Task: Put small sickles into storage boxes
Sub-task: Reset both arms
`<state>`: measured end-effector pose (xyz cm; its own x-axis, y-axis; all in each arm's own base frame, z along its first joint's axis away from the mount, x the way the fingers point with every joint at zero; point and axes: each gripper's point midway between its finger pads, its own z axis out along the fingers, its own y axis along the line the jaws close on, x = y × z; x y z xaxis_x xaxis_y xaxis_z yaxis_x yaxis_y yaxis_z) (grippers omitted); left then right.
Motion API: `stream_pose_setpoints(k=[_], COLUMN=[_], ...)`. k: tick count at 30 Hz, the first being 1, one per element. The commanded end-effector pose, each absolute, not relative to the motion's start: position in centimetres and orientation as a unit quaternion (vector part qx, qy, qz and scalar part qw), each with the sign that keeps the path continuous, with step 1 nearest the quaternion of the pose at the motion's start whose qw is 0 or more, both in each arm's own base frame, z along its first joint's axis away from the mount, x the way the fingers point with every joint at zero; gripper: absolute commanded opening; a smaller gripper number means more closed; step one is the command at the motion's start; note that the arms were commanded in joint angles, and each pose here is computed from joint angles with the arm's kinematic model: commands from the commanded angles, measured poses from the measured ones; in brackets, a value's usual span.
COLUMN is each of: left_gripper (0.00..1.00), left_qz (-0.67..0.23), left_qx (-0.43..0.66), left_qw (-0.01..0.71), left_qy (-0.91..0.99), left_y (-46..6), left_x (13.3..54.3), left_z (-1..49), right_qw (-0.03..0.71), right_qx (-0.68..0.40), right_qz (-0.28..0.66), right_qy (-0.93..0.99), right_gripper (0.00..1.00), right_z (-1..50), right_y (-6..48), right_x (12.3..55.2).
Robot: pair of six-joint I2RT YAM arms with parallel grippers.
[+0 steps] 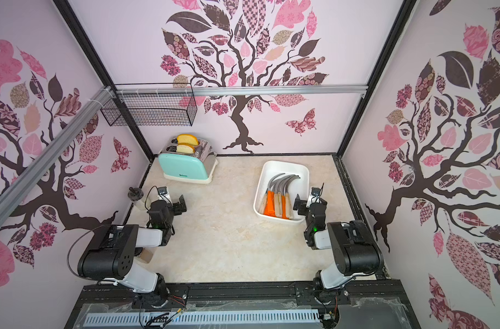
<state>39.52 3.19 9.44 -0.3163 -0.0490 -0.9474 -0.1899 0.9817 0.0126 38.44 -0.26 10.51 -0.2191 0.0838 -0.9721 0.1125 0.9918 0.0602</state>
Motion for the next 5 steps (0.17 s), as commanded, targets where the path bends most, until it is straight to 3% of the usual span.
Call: stream_pose_setpoints(k=[1, 5], left_gripper=[0.98, 0.98], left_qz=[0.064, 0.064], left_qx=[-0.078, -0.078], left_qw=[0.591, 0.591], left_qy=[0.800, 0.801], left_y=[3.44, 3.45], left_x=[39.77, 39.77], left_z=[10.23, 10.22], right_qw=[0.624, 0.625], right_qx=[0.059, 0.059], right_qz=[-0.012, -0.012], right_qy=[0.779, 0.778], right_gripper=[1.00, 1.00], right_z=[10.88, 10.93], right_y=[-0.29, -0.27], right_x=[38.80, 38.69])
